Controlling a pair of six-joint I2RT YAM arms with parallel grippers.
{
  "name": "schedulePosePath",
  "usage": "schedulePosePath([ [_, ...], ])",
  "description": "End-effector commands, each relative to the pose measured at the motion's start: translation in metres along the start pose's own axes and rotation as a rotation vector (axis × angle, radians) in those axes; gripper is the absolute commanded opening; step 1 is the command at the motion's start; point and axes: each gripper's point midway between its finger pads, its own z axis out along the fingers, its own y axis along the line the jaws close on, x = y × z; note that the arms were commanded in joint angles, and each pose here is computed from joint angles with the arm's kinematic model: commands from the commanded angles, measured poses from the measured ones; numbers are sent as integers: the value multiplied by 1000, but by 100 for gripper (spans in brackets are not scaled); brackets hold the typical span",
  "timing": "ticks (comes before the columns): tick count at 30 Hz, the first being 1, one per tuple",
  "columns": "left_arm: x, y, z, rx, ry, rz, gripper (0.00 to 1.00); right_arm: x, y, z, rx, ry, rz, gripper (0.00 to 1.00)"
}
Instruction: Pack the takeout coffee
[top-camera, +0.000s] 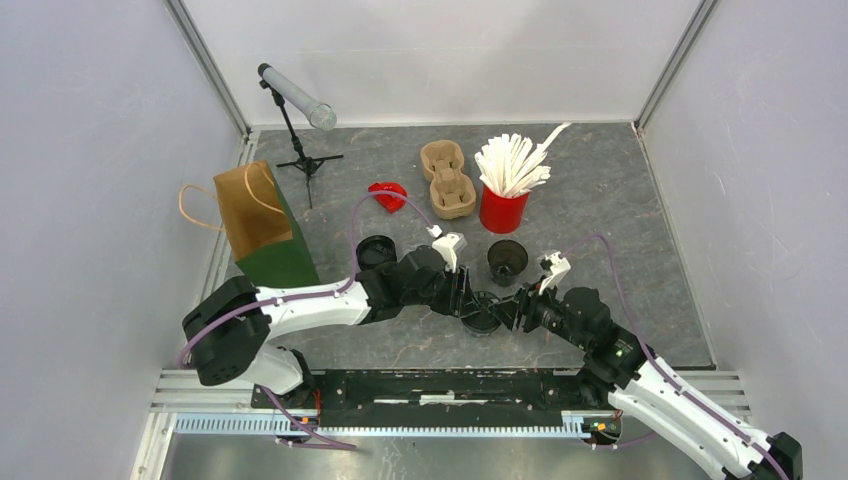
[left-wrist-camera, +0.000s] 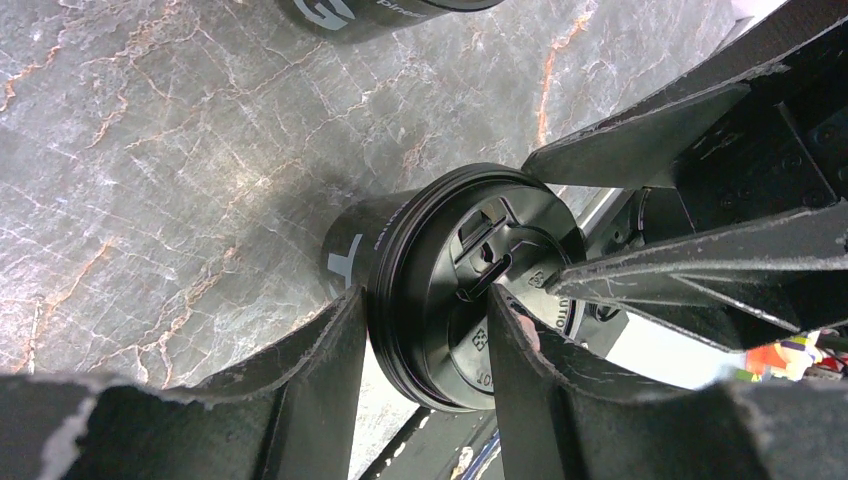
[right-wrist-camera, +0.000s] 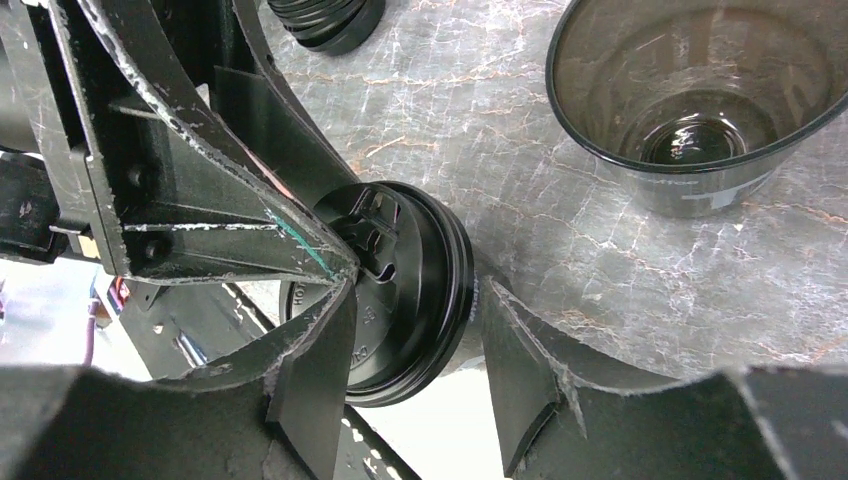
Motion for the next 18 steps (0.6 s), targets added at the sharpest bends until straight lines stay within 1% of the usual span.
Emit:
schedulePosePath([
  [1, 59, 55, -7, -164, 223, 109, 53, -20, 1, -3, 18, -74, 7, 54],
  [7, 58, 59, -10, -187, 225, 120, 53, -16, -3, -5, 36, -66, 13, 54],
  [15, 60, 61, -7, -193, 228, 105, 53, 7, -2, 1, -26, -45, 90, 44],
  [18, 63, 65, -8, -209, 235, 95, 53, 19, -6, 2, -34, -33, 123, 42],
])
